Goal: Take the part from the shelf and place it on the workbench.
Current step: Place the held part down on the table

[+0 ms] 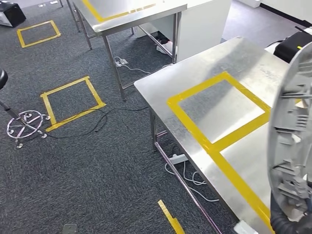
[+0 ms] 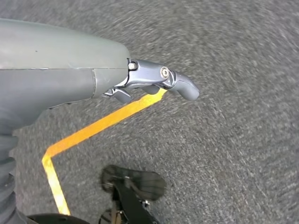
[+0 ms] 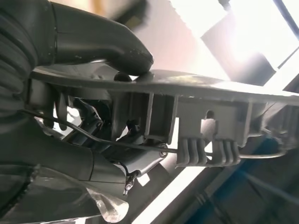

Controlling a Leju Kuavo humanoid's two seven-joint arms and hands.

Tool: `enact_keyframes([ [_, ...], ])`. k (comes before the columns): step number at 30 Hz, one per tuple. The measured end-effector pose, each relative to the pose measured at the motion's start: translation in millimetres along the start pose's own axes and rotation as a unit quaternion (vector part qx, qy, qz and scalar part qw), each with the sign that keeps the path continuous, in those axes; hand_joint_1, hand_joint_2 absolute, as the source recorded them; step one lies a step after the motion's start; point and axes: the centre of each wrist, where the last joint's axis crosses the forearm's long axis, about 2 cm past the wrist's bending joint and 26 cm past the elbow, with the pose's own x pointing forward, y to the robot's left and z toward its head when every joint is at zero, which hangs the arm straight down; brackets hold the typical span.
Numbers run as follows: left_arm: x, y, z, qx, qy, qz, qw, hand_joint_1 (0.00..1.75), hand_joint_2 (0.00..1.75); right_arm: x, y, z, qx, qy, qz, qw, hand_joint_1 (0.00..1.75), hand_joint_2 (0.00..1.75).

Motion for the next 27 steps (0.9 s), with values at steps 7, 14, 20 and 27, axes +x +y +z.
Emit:
enact_keyframes([
  [7, 1, -1, 0, 0.001, 0.006, -0.003, 1.000, 0.00, 1.75, -22, 1, 13, 0.064, 0.091, 0.045, 0.993, 1.75, 1.75],
  [14, 3, -3, -1, -0.006, 0.005, -0.004, 1.000, 0.00, 1.75, -32, 9, 12, 0.099, 0.089, 0.048, 0.990, 1.75, 1.75],
  [20, 6, -4, -2, -0.008, 0.002, -0.006, 1.000, 0.00, 1.75, -39, 8, 11, 0.114, 0.094, 0.050, 0.988, 1.75, 1.75],
  [27, 4, -5, -1, -0.009, 0.004, -0.007, 1.000, 0.00, 1.75, -40, 7, 12, 0.125, 0.096, 0.052, 0.986, 1.75, 1.75],
])
